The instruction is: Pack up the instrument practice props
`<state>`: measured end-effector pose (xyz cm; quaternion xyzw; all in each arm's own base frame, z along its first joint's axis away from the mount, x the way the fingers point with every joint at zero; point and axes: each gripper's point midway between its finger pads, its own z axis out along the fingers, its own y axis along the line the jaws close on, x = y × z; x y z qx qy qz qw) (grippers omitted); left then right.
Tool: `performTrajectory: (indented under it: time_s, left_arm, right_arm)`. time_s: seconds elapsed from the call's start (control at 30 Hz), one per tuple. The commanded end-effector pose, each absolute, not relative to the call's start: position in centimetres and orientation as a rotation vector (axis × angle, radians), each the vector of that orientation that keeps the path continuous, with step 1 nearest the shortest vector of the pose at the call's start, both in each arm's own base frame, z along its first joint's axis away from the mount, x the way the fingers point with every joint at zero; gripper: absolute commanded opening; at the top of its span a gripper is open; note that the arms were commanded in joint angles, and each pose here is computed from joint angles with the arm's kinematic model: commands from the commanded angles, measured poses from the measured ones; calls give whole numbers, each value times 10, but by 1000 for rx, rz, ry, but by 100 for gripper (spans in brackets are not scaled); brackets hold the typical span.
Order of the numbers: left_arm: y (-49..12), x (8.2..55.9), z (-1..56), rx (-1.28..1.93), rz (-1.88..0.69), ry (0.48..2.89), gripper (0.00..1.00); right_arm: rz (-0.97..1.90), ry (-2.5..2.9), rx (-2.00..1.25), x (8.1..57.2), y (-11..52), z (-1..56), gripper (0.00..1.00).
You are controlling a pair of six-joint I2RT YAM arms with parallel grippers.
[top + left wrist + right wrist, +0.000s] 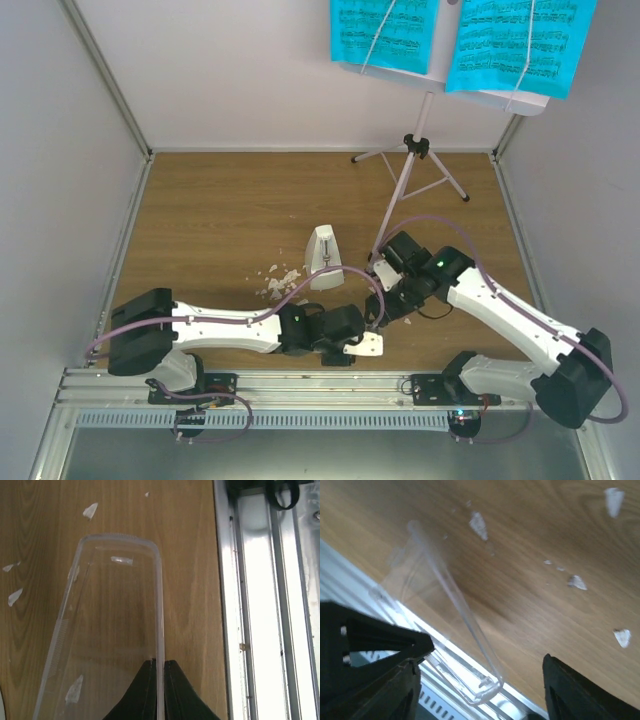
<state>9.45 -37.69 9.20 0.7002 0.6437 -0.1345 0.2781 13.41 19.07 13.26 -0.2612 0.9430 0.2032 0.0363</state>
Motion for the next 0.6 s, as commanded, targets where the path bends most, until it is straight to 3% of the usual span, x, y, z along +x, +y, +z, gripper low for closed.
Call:
performTrajectory:
  time_s: [0.0, 0.07, 0.37, 0.57]
  left_arm:
    - [-381, 104, 98, 1716, -385, 1840, 0]
    - [-380, 104, 105, 1626, -454, 1891, 0]
    - [-362, 142, 167, 1034, -902, 2026, 0]
    - [-336, 172, 241, 705, -1236, 1917, 0]
  right_arm:
    - [413, 2848, -609, 159, 171, 150, 74]
    - [403, 2792, -498, 173, 167, 162, 81]
    - [687, 2458, -88, 237, 143, 211, 84]
    - [971, 2056, -172, 243, 163, 290, 97]
